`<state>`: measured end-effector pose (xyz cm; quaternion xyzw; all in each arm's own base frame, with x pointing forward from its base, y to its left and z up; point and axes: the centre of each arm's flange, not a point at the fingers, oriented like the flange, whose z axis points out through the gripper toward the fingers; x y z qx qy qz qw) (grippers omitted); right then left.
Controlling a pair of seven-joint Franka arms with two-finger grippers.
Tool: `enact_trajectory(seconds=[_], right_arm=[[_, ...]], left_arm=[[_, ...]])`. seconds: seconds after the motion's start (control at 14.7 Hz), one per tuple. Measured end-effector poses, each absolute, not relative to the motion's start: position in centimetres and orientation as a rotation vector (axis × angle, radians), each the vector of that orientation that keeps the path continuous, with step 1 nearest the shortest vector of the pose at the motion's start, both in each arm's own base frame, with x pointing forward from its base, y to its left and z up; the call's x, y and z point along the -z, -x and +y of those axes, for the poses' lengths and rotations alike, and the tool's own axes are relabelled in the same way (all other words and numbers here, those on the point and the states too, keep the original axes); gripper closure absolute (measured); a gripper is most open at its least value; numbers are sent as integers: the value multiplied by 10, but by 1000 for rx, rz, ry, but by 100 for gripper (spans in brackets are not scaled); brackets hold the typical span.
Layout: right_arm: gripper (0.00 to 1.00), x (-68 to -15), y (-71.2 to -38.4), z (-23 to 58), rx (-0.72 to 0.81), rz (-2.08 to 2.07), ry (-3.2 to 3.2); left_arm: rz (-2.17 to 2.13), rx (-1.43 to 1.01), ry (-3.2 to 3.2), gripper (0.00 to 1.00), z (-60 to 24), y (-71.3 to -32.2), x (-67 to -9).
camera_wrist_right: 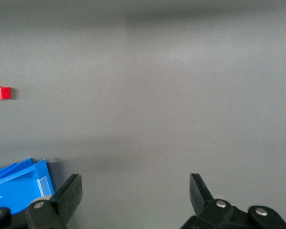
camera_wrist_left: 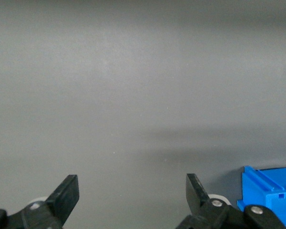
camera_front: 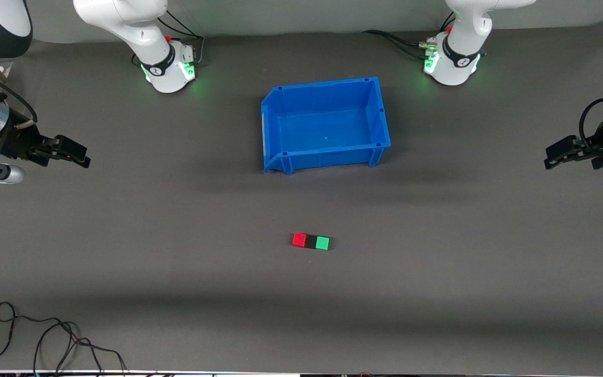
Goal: Attach green and red cubes to black cube
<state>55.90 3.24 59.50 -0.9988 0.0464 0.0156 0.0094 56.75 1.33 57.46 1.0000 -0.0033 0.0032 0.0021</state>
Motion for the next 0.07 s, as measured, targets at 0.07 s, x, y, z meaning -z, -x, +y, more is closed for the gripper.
enact_trajectory(seconds=[0.07], right_arm=[[0,-595,-559,32,-49,145,3119]], left_arm=[[-4,-13,-3137,0,12,-568,-574]])
